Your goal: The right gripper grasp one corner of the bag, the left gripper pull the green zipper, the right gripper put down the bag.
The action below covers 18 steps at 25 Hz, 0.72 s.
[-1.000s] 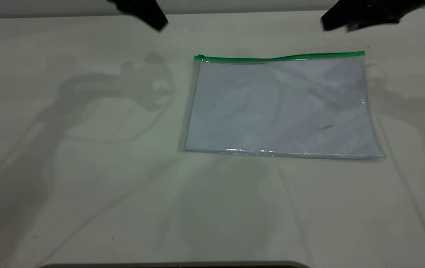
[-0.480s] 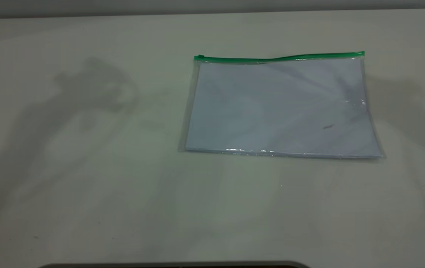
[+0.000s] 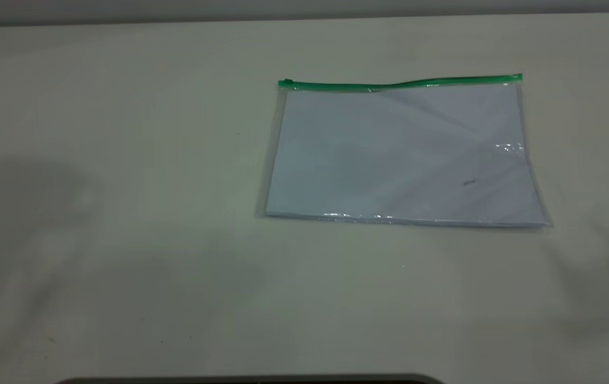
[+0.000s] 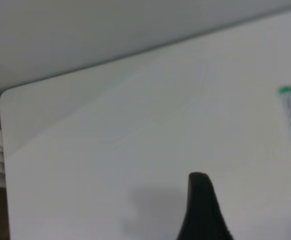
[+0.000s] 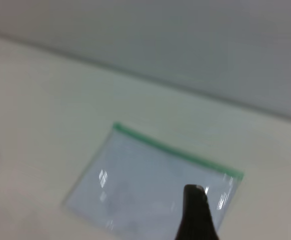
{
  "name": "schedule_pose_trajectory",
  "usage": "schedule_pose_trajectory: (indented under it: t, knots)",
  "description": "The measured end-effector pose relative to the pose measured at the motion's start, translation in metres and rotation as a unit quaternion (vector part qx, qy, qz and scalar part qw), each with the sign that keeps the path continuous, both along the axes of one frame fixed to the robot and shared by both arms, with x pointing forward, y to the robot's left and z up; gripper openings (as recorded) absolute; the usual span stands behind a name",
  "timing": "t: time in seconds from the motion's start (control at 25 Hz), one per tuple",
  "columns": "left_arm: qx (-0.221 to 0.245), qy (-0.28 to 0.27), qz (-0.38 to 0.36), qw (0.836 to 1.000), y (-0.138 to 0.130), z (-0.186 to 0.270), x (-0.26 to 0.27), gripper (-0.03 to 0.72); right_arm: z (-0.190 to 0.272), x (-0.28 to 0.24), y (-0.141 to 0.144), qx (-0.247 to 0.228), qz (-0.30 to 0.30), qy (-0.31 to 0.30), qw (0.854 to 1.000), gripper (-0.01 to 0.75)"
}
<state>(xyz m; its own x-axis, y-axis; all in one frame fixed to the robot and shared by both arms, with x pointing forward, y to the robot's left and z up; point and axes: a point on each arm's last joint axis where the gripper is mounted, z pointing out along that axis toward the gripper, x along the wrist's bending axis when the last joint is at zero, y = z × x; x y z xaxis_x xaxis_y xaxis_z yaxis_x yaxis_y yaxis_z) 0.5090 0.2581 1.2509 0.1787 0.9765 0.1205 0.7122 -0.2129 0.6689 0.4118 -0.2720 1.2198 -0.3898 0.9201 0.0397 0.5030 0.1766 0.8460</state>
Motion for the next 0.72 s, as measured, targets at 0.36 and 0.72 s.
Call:
schedule_pose_trajectory:
  t: [0.36,0.72]
  knots:
    - [-0.01,0.001,0.011,1.0,0.017,-0.015,-0.087,0.58,-0.03,-0.079,0.005,-0.002,0.012,0.02,1.0,0.591]
    - [-0.014,-0.02,0.011,1.0,0.04,-0.078,-0.206,0.58,-0.103,-0.151,0.009,-0.009,0.017,0.015,1.0,0.591]
